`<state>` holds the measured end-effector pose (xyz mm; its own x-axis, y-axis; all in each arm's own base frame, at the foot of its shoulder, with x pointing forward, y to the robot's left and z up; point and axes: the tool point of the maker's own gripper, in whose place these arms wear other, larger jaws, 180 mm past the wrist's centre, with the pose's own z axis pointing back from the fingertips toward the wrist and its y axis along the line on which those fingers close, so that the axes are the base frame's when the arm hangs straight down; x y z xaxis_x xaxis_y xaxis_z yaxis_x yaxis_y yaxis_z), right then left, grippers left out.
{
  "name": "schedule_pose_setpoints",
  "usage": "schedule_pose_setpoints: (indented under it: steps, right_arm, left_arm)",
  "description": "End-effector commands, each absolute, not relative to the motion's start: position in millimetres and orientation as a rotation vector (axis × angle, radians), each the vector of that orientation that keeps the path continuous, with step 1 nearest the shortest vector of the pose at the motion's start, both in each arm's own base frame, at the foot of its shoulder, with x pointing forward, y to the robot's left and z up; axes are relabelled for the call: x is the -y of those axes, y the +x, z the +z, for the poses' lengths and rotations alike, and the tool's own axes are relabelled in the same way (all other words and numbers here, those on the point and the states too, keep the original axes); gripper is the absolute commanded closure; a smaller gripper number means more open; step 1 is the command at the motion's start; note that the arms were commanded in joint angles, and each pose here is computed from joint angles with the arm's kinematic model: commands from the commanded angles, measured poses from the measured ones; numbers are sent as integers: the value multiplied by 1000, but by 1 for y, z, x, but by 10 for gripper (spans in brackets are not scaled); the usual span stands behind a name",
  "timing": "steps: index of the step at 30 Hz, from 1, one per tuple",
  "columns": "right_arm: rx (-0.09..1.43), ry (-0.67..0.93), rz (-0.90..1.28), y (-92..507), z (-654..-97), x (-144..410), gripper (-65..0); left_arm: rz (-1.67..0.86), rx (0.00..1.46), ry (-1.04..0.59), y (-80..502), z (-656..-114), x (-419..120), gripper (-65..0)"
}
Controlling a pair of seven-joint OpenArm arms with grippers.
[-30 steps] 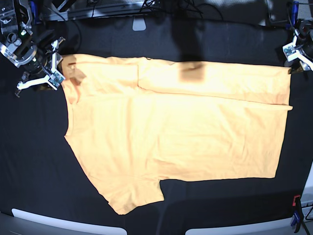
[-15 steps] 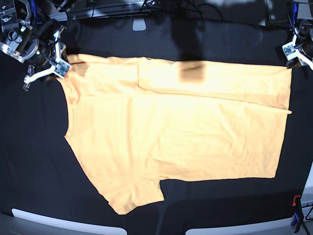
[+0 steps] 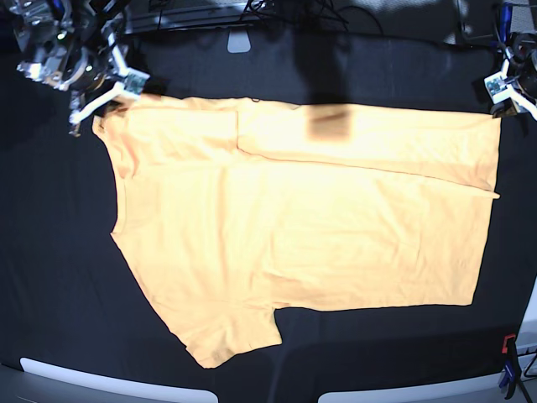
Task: Layout the t-shirt on the table in an organized manner, then fold the t-shirt properly
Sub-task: 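Lift and drag the shirt with both grippers to flatten it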
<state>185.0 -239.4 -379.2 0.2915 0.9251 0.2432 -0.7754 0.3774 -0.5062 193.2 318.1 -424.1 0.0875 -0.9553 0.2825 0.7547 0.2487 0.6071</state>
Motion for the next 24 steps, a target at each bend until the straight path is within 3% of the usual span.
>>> schedule_pose_setpoints:
  steps: [1,14,17,20,24]
  right_arm:
    - [578,-385,1175,197,-369,244,-269]
    - [482,-503,1269,213,-384,265,-257]
    - [459,-501,1287,211,-386,267,-168]
    - [441,-528,1311,211,-385,270,-14]
    - [418,-545,1304,208,-385,275,0]
  left_arm:
    - [-1324,714,373,199,-417,-326,0]
    - [-1313,681,399,198,-419,-333,0]
    - [-1313,680,399,198,-419,-333,0]
    - [-1313,680,399,198,-419,-333,0]
    - [-1290,687,382,196,-419,-332,0]
